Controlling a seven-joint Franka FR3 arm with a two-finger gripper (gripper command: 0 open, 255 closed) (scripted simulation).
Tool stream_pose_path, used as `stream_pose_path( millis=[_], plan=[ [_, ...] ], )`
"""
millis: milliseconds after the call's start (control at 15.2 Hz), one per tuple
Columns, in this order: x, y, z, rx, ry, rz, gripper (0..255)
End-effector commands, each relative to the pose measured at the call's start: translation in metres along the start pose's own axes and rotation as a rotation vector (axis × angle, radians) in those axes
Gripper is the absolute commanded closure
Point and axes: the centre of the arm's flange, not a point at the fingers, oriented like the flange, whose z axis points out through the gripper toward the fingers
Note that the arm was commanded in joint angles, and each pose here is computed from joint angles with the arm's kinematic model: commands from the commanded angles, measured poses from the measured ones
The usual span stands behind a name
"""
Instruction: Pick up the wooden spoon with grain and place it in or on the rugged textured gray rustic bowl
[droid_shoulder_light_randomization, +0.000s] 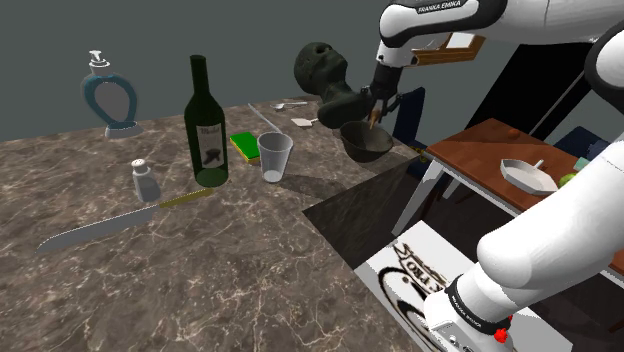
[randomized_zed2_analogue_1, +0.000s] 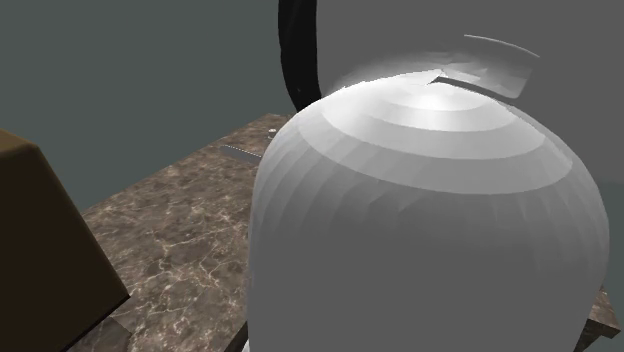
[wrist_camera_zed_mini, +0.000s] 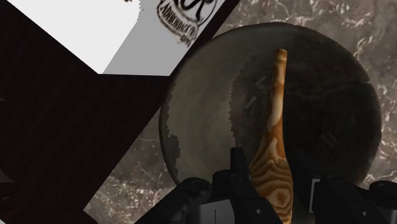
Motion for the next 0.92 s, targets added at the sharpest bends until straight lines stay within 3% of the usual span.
stream_pose_path(
  millis=[0, 396, 858],
  plan=[
    [0.001, -0.001, 0.011, 0.0, 0.0, 0.0, 255],
    [0.004, -0.003, 0.042, 0.0, 0.0, 0.0, 255],
    [0.004, -0.003, 0.045, 0.0, 0.0, 0.0, 255]
  ],
)
